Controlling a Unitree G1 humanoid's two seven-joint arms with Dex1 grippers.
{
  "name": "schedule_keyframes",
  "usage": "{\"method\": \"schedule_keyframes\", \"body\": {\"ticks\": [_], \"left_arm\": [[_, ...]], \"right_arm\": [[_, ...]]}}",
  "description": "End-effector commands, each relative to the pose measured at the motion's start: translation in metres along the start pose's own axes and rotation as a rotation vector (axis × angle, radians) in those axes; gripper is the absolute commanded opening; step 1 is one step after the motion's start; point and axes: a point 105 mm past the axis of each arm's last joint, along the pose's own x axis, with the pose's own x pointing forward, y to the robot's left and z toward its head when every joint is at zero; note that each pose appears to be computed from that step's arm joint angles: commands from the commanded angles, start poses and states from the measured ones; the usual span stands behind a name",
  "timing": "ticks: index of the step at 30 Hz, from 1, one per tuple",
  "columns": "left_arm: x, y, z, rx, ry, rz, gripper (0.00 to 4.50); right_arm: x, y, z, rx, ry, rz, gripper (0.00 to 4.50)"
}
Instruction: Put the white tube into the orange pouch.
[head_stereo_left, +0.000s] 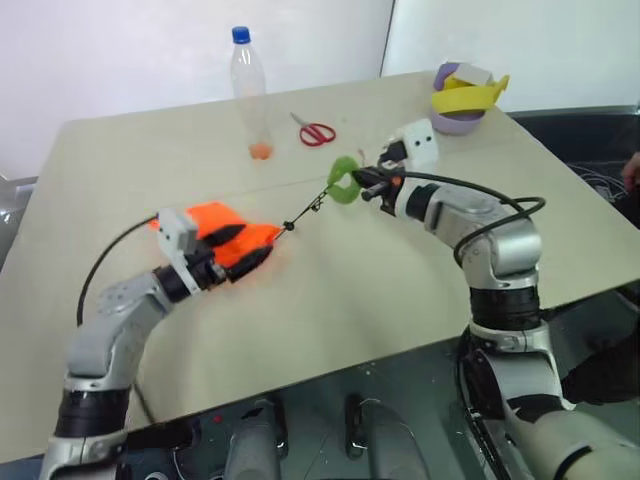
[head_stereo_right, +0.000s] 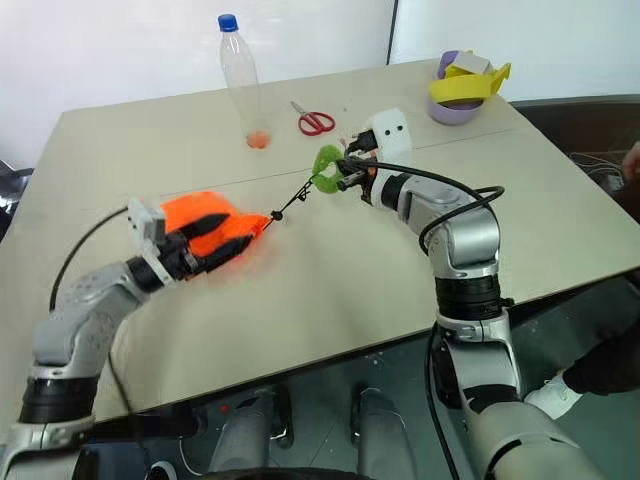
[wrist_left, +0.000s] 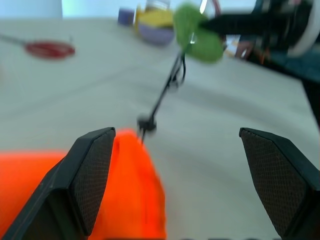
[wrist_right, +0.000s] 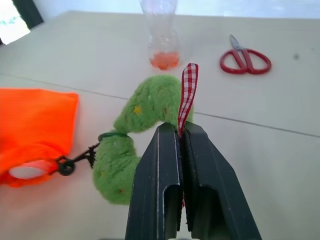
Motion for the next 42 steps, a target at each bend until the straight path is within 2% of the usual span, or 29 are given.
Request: {"method": "schedule_keyframes", "body": {"ticks": [1,3,5,7,14,18,23,36,42], "left_arm": [[0.007,0.018,0.002,0.112,0.035,0.073,4.25],[0.016,0.019,-0.002,0.202,0.045,0.089,4.25],[0.028,0.006,0.0,0.13,-0.023,0.071,4.25],[0.036,-0.006,-0.012,0.167,0.001,0.071,4.25],[0.037,-0.032,-0.035,0.291,0.003,0.176,4.25],[0.033,-0.026,-0.036,0.382,0.002,0.333,4.25],[0.042,-0.018,-0.034,0.354,-0.016,0.425,4.25],[0.054,-0.02,-0.048,0.291,0.007,0.435,4.25],[0.051,-0.017,-0.043,0.317,-0.004,0.468,4.25]], "right_arm": [[-0.006,0.011,0.028,-0.034,-0.104,0.047,0.0],[-0.005,0.014,0.03,-0.033,-0.114,0.055,0.0],[-0.005,0.017,0.032,-0.033,-0.124,0.064,0.0],[-0.004,0.017,0.034,-0.036,-0.129,0.06,0.0],[0.002,0.017,0.041,-0.035,-0.156,0.037,0.0],[0.005,0.019,0.04,-0.038,-0.156,0.045,0.0],[0.009,0.026,0.035,-0.031,-0.144,0.07,0.0],[0.011,0.032,0.034,-0.026,-0.145,0.075,0.0],[0.01,0.033,0.032,-0.027,-0.141,0.079,0.0]]}}
